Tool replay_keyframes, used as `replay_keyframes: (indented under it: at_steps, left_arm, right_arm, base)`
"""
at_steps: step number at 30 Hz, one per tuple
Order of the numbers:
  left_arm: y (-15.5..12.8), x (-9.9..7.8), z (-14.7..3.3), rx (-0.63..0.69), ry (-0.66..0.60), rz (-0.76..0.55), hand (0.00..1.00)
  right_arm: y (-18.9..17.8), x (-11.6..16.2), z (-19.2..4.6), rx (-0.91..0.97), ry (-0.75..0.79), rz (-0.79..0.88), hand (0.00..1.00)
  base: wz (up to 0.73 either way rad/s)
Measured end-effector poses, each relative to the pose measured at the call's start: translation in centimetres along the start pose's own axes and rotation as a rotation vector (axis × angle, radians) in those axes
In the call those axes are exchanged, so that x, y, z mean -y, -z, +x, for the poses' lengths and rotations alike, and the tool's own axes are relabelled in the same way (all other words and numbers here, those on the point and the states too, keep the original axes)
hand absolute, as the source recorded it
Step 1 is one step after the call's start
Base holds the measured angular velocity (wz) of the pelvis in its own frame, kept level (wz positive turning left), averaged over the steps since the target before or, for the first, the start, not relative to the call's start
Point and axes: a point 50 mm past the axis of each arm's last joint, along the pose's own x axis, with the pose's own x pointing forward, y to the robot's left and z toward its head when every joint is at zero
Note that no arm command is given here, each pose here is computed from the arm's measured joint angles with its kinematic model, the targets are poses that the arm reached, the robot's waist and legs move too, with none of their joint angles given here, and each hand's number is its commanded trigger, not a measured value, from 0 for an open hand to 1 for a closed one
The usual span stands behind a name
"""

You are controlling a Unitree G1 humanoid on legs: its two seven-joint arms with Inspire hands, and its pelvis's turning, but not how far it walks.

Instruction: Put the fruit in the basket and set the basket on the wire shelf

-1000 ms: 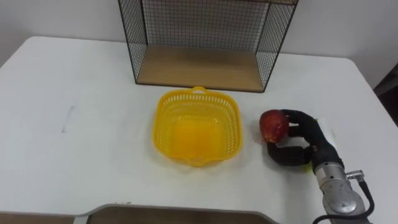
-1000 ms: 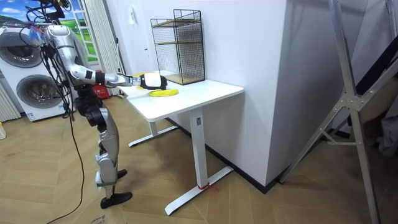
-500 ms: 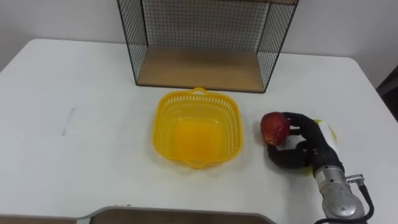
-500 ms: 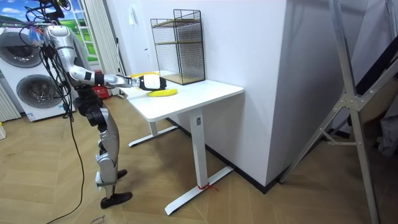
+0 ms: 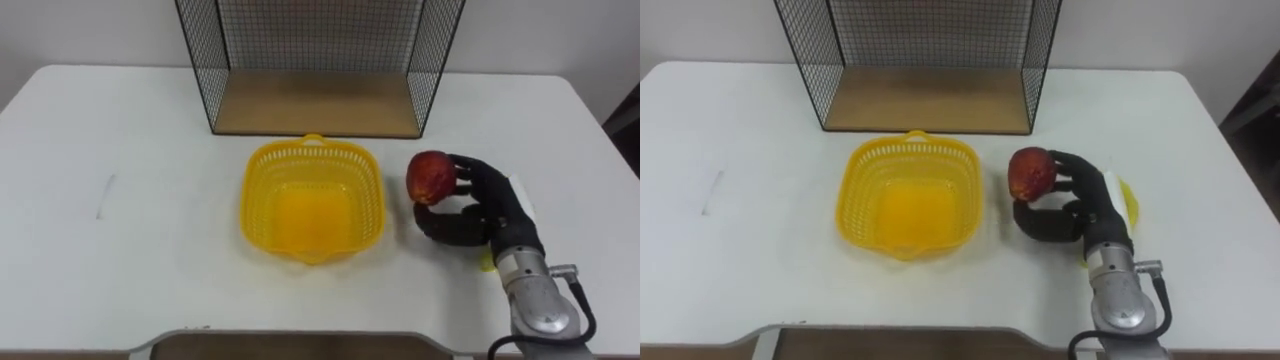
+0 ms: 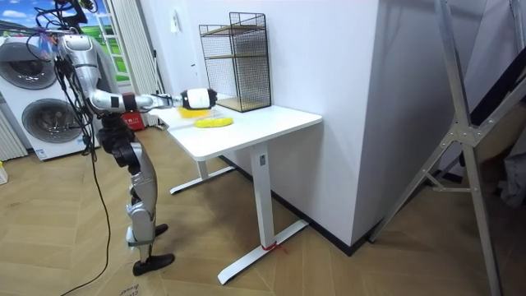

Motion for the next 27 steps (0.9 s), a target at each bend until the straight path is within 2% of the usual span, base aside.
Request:
replay_keyframes:
  at_steps: [7,14,27]
  left_arm:
    - [-0.3,0.0,0.1,0.012,0.013,0.001,0.0]
    - [0.1,0.1,0.1,0.0,0.032,0.006,0.0]
    - [-0.8,0.1,0.2,0.027,0.042,0.069,0.0]
  right_arm:
    - [-3.2,0.4,0.0,0.139,-0.015,-0.024,1.0]
    - [-4.7,0.3,-0.2,0.209,-0.064,-0.138,1.0]
    - [-4.7,-3.2,-0.8,0.213,-0.299,-0.202,1.0]
  base:
    - [-0.04]
    - [-0.07]
    - [-0.01]
